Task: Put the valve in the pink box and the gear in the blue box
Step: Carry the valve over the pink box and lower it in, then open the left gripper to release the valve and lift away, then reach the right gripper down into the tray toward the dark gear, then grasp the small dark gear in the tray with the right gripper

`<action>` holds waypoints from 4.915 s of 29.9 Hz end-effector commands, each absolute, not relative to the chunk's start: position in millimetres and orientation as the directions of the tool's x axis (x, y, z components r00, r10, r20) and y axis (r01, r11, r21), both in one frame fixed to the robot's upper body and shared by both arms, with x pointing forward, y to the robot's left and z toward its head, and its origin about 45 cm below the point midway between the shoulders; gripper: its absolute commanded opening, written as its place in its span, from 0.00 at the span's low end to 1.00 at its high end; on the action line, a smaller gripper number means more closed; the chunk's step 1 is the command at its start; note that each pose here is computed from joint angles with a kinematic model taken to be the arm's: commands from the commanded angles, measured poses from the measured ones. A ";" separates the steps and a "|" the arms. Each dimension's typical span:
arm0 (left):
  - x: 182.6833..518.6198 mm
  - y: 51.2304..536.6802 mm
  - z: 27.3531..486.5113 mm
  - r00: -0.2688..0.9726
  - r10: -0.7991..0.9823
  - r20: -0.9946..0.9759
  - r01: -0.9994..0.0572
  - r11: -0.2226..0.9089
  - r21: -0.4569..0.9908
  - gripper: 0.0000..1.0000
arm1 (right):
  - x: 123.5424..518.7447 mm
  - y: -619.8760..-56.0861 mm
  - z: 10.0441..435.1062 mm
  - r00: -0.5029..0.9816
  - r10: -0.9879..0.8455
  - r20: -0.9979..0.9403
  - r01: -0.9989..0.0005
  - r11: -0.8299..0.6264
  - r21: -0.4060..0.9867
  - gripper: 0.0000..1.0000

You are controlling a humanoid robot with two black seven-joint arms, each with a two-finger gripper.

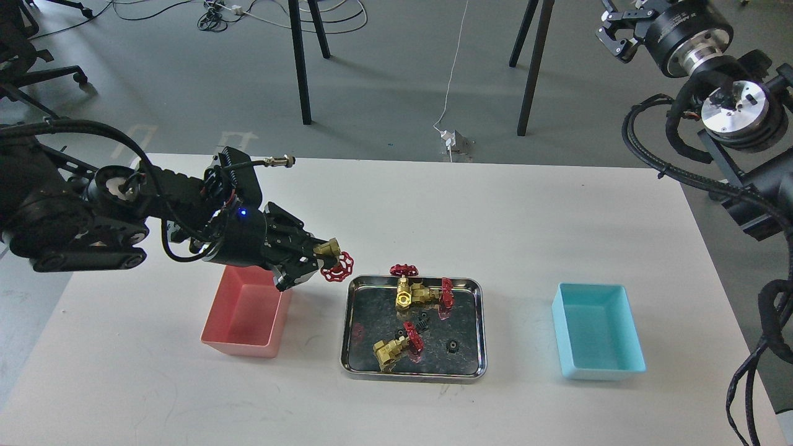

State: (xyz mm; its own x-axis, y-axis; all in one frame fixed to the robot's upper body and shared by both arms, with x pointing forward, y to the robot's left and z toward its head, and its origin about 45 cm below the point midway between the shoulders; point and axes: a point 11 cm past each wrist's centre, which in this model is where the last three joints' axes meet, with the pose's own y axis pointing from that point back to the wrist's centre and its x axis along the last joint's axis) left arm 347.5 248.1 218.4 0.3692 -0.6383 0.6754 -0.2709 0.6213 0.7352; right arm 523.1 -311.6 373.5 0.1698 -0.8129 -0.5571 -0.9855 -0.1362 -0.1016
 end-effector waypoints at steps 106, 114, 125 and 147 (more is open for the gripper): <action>349.9 133.1 321.5 0.770 0.636 0.051 -0.591 0.741 -0.320 0.87 | 318.9 -132.0 127.9 0.539 0.796 0.275 -0.092 -0.269 0.959 0.98; 350.0 133.4 319.9 0.769 0.638 0.050 -0.593 0.740 -0.317 0.88 | 313.4 -113.3 128.0 0.505 0.815 0.284 -0.078 -0.284 0.955 0.88; 349.4 131.4 315.7 0.769 0.638 0.040 -0.597 0.739 -0.314 0.88 | 311.2 -106.8 115.6 0.493 0.824 0.280 -0.080 -0.278 0.957 0.82; 349.0 132.4 311.8 0.767 0.641 0.032 -0.603 0.736 -0.307 0.89 | 310.7 -94.7 107.6 0.482 0.828 0.287 -0.084 -0.283 0.956 0.61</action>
